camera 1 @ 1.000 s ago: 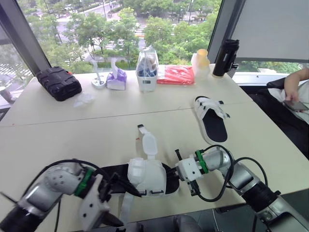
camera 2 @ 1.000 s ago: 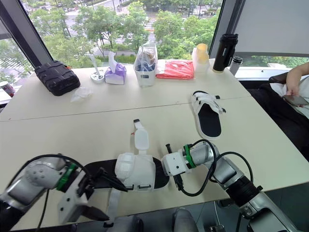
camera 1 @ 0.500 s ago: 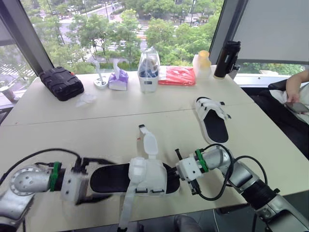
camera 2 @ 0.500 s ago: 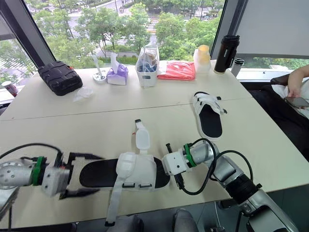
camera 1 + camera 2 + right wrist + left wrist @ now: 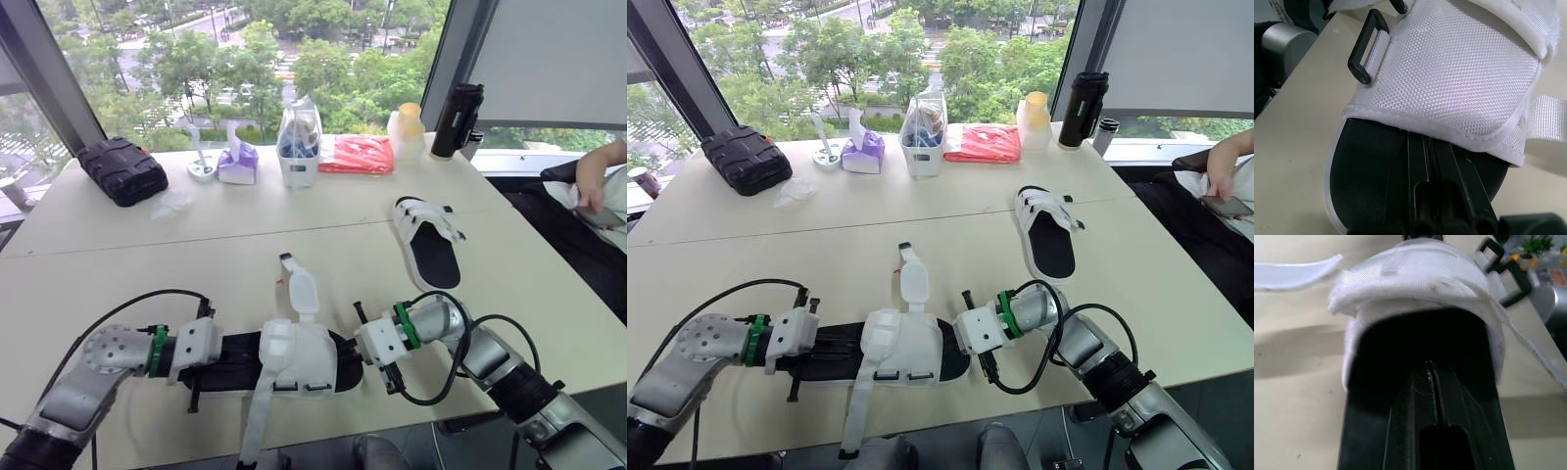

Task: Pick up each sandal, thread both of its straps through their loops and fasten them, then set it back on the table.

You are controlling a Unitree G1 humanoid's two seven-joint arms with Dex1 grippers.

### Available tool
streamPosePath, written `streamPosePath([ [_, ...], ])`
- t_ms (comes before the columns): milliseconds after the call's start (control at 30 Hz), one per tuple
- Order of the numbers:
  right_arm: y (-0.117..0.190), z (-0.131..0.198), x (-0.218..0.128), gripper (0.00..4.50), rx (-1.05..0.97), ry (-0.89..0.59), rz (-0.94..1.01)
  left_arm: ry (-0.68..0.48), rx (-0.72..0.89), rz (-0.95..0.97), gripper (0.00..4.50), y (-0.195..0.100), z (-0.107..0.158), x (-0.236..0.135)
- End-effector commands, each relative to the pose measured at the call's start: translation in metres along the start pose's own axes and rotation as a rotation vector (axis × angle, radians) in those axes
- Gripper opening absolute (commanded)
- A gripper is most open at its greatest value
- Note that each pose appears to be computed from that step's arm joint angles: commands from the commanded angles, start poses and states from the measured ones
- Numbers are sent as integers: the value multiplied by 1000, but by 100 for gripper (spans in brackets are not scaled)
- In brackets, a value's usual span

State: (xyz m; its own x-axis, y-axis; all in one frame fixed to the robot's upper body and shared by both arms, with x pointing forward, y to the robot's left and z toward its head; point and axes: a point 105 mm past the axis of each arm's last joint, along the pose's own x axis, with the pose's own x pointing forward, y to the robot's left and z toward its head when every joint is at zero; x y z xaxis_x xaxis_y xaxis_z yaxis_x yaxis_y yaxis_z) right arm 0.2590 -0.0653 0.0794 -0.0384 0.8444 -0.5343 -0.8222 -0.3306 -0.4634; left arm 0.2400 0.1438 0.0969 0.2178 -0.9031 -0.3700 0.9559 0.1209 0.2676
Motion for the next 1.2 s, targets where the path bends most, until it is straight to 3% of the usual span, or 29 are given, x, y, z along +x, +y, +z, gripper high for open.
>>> streamPosePath([
  [33,-5,-19,-2,0,66,85,-47,-43,10,19,6,4,10,15],
  [233,-26,-15,-5,0,56,82,-119,-85,8,89,6,15,12,36],
  [833,-68,-18,-27,0,48,111,-217,-98,71,284,6,54,11,35],
  [1200,-71,-2,-34,0,65,76,-231,-109,103,403,6,72,11,35],
])
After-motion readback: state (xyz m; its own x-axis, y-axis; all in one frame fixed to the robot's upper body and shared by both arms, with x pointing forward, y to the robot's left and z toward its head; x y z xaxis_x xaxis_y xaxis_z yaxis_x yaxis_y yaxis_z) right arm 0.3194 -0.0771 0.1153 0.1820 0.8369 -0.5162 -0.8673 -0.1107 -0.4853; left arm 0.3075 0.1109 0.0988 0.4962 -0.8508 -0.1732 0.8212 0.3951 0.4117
